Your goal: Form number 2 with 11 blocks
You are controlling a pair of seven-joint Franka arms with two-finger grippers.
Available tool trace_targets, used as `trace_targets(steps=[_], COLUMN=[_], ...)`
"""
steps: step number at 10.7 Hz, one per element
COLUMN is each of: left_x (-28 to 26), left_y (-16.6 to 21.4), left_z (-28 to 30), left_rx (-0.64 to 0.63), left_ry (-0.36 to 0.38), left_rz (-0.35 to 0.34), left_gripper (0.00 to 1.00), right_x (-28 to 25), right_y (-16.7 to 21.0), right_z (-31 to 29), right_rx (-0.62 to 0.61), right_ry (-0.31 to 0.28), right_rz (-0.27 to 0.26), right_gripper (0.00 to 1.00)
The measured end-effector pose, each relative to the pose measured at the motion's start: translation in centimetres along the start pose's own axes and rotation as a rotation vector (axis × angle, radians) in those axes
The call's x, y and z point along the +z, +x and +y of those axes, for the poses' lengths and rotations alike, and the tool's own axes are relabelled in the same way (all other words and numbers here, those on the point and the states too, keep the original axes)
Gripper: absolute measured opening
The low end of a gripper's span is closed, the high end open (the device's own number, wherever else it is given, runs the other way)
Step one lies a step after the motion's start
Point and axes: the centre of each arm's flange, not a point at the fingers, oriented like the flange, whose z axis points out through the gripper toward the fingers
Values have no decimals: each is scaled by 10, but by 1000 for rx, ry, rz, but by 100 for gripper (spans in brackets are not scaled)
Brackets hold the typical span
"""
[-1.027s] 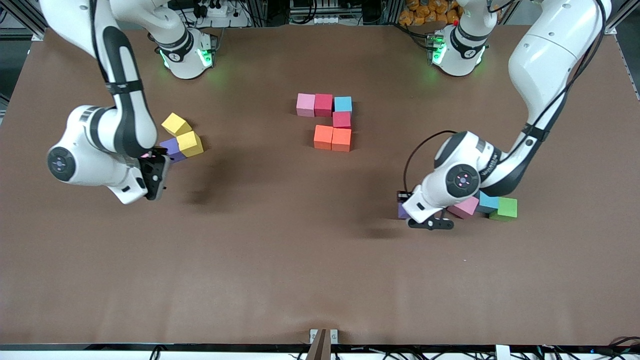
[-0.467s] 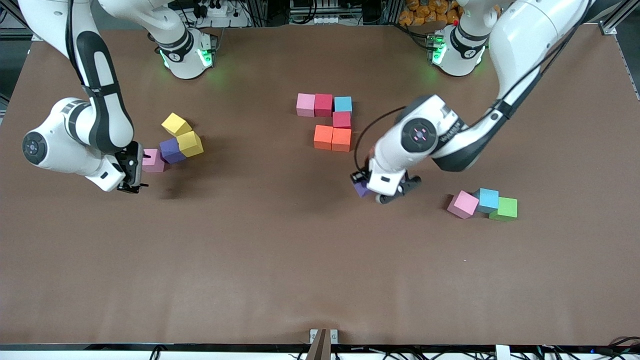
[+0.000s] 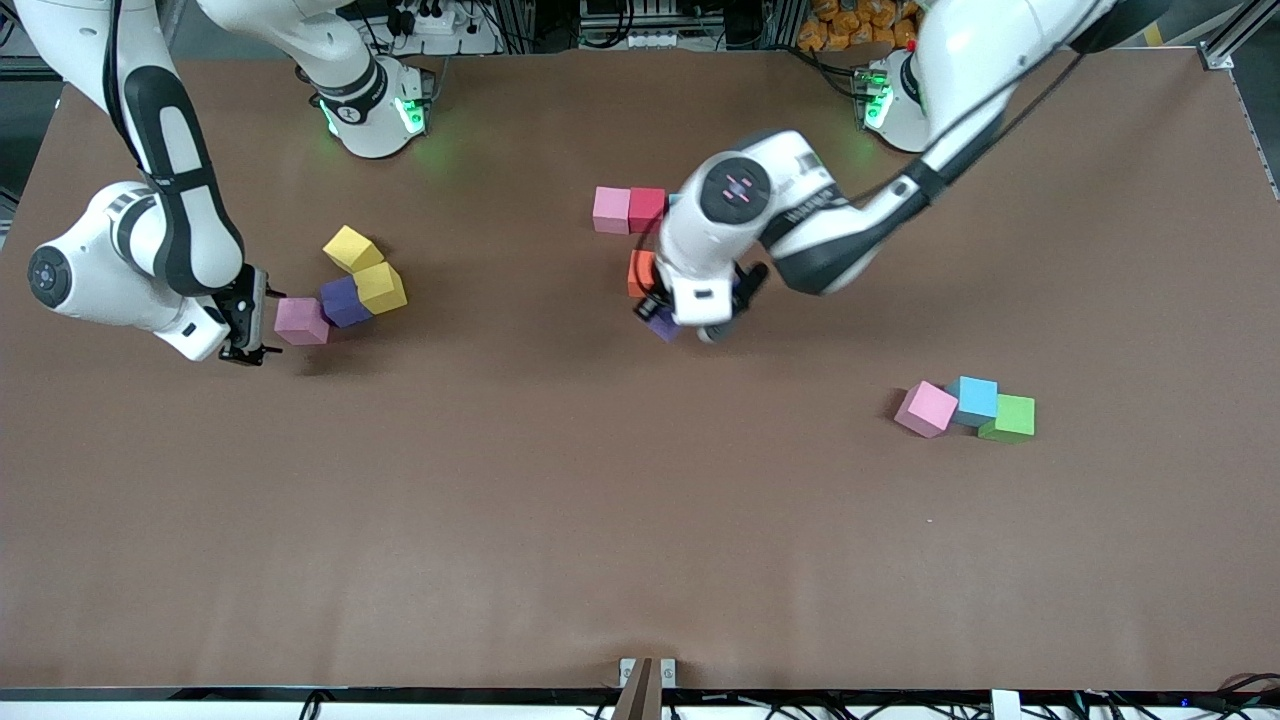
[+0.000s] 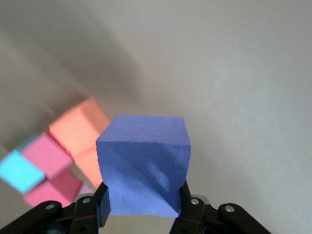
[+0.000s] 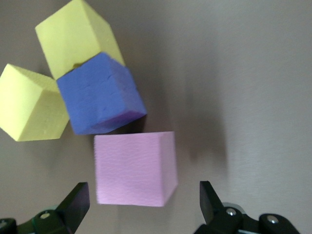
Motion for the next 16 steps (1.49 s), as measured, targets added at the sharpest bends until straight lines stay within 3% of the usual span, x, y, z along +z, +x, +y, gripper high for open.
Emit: trace_targets(steps=[4, 7, 9, 11, 15, 16], left_x=[17, 46, 77, 99, 140, 148], left_y=[-42, -67, -86, -101, -121, -125], left_z=[3, -3, -7, -15, -32, -36], left_rx=[-219, -315, -362, -389, -473, -510], left_ry=[-71, -78, -103, -96, -64, -67], left_rz=[-32, -20, -13, -12, 35, 51], left_gripper=[55, 55, 55, 55, 55, 55], right_x=[13, 14, 20, 31, 40, 40], right_y=[-7, -2, 10, 23, 25, 25], right_z=[-9, -7, -4, -3, -1, -1], right_rx=[15, 6, -10, -24, -29, -35], right_ry=[-7, -26, -46, -57, -52, -53], right_rz=[-13, -22, 2, 36, 36, 36], right_gripper=[100, 100, 100, 100, 100, 92])
